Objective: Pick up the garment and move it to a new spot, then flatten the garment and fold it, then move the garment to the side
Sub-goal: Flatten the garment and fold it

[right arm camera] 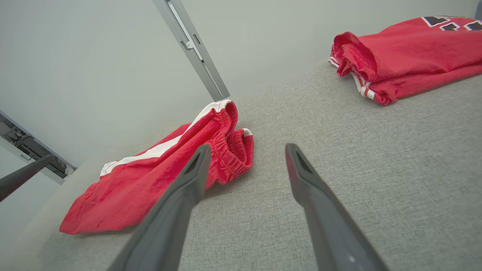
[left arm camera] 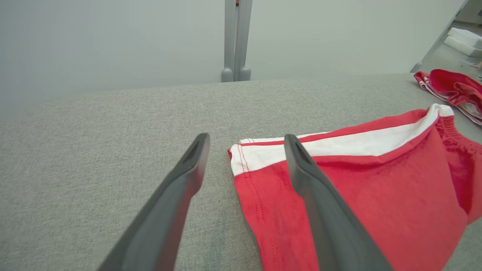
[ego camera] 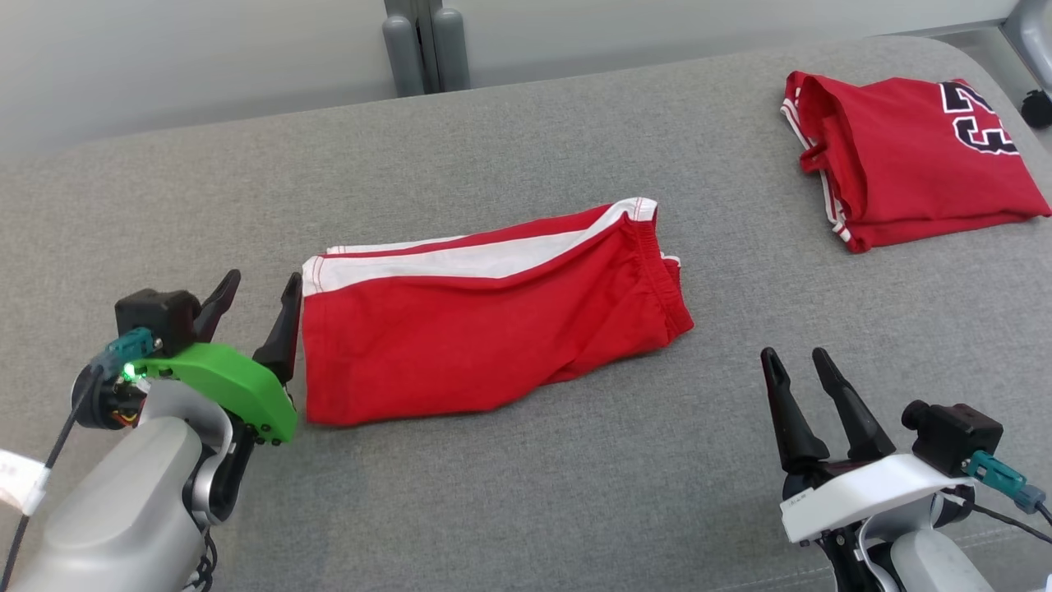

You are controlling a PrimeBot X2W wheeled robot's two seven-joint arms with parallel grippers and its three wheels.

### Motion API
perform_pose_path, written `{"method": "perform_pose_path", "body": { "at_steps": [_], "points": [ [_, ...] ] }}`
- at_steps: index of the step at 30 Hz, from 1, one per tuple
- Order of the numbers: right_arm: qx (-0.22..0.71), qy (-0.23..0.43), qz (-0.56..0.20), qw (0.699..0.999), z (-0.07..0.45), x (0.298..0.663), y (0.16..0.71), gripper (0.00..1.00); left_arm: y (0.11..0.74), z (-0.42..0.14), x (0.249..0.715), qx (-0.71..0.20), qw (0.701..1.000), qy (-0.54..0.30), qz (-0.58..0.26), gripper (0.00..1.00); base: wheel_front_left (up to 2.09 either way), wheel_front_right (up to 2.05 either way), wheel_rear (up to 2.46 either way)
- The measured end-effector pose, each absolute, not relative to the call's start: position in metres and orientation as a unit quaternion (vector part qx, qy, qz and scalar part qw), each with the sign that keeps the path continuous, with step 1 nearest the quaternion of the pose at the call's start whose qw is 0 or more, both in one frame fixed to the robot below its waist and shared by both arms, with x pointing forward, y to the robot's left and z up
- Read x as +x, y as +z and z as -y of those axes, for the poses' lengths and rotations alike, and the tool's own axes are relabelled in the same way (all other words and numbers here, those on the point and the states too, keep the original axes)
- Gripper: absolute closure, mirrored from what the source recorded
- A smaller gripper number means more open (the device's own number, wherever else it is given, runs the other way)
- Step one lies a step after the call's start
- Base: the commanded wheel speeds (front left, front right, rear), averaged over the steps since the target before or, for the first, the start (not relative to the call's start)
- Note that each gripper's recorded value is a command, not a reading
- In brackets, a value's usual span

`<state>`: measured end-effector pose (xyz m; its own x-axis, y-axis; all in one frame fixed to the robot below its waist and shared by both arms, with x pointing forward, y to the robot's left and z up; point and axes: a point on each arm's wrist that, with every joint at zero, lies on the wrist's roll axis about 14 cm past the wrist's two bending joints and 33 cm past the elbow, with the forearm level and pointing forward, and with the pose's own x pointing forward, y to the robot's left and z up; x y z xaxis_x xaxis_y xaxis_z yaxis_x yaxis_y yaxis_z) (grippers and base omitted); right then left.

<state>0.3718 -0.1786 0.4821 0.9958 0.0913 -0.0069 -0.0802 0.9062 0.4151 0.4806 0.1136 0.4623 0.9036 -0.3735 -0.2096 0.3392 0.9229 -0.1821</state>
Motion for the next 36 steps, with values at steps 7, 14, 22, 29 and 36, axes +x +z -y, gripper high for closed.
{"method": "perform_pose_path", "body": {
  "at_steps": [7, 14, 22, 29, 36],
  "points": [
    [0.200, 0.054, 0.006, 0.978, 0.175, 0.375, 0.494, 0.00, 0.494, -0.136, 0.469, -0.087, 0.987, -0.131, -0.044, 0.00, 0.00, 0.00, 0.00],
    [0.187, 0.060, 0.019, 0.980, 0.171, 0.373, 0.501, 0.00, 0.511, -0.161, 0.442, -0.078, 0.994, -0.079, 0.012, 0.00, 0.00, 0.00, 0.00],
    [0.166, 0.070, 0.038, 0.983, 0.166, 0.367, 0.511, 0.00, 0.507, -0.176, 0.401, -0.059, 0.997, -0.049, 0.026, 0.00, 0.00, 0.00, 0.00],
    [0.148, 0.078, 0.051, 0.985, 0.161, 0.360, 0.518, 0.00, 0.506, -0.192, 0.372, -0.043, 0.998, -0.018, 0.032, 0.00, 0.00, 0.00, 0.00],
    [0.121, 0.091, 0.056, 0.987, 0.154, 0.357, 0.521, 0.00, 0.513, -0.204, 0.356, -0.039, 0.998, 0.000, 0.048, 0.00, 0.00, 0.00, 0.00]
  ]
}}
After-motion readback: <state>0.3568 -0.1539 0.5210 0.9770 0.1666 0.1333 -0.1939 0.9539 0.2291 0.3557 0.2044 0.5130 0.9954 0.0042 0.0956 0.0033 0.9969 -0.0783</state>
